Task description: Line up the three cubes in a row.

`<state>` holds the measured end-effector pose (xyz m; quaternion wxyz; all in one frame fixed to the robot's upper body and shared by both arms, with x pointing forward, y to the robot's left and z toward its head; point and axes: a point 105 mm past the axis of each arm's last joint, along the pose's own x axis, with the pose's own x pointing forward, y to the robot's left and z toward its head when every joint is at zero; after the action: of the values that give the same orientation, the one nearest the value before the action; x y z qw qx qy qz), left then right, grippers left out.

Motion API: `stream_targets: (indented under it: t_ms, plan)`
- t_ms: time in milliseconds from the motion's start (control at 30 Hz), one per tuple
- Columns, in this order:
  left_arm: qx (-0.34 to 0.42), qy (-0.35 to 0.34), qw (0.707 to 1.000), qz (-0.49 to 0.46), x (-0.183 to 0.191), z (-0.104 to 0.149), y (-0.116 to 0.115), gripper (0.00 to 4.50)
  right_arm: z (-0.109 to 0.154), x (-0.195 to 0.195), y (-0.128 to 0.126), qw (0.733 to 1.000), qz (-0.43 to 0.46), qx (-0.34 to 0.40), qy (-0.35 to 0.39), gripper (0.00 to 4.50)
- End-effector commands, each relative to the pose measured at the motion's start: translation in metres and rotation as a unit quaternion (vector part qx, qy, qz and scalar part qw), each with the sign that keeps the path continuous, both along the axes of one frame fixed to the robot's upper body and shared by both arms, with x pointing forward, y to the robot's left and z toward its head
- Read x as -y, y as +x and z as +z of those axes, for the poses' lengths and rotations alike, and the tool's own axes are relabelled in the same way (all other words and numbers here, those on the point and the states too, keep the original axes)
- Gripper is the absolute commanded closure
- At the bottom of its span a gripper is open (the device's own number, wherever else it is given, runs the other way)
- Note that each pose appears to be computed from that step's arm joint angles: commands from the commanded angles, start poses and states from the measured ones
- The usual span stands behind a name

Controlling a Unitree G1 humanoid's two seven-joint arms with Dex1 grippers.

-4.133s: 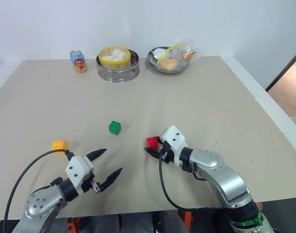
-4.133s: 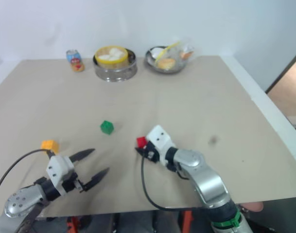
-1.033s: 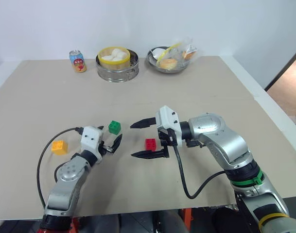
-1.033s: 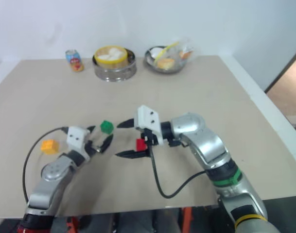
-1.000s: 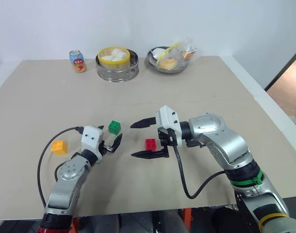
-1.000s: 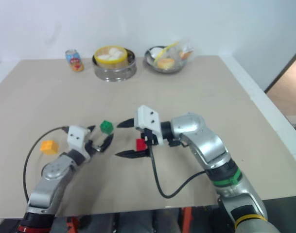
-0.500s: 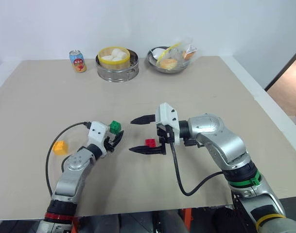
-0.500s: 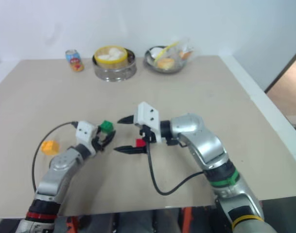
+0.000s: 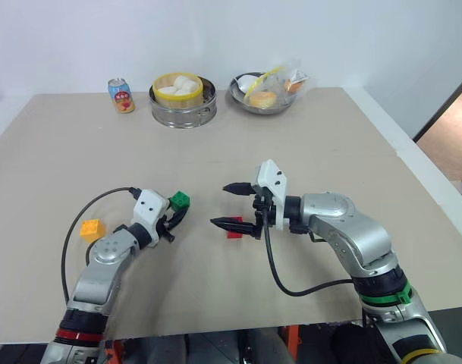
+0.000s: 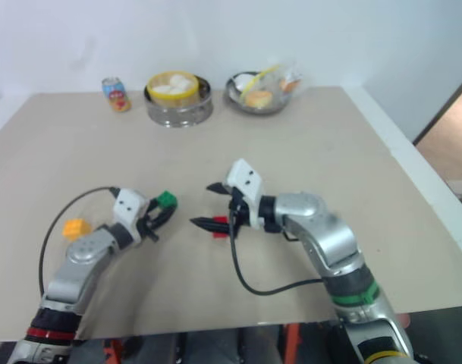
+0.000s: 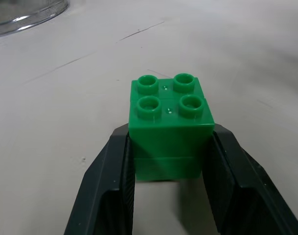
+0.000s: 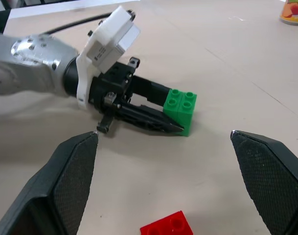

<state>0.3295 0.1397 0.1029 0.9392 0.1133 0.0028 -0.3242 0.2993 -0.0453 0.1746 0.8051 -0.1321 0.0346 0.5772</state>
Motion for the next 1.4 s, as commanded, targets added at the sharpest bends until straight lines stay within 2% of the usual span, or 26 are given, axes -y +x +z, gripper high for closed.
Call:
stream_targets:
  t_ms: [33, 200, 367, 900, 1400]
  plan:
    - [0.019, 0.013, 0.995, -0.097, 0.003, 0.014, -0.018, 3.18, 0.017, 0.002, -0.01, 0.999, 0.011, 0.031, 0.009, 0.0]
    - [-0.006, 0.047, 0.974, -0.223, 0.007, 0.011, -0.042, 3.18, 0.019, 0.005, -0.018, 0.999, 0.022, 0.028, 0.003, 0.0]
    - [-0.033, 0.063, 0.957, -0.281, 0.011, 0.01, -0.044, 3.18, 0.019, 0.006, -0.021, 0.999, 0.025, 0.028, -0.001, 0.0]
    - [-0.031, 0.087, 0.94, -0.329, 0.023, 0.006, -0.022, 3.18, 0.019, 0.006, -0.026, 0.999, 0.02, 0.033, -0.002, 0.0]
    - [-0.037, 0.104, 0.936, -0.334, 0.021, -0.002, -0.017, 3.18, 0.019, 0.009, -0.028, 0.999, 0.016, 0.032, -0.005, 0.0]
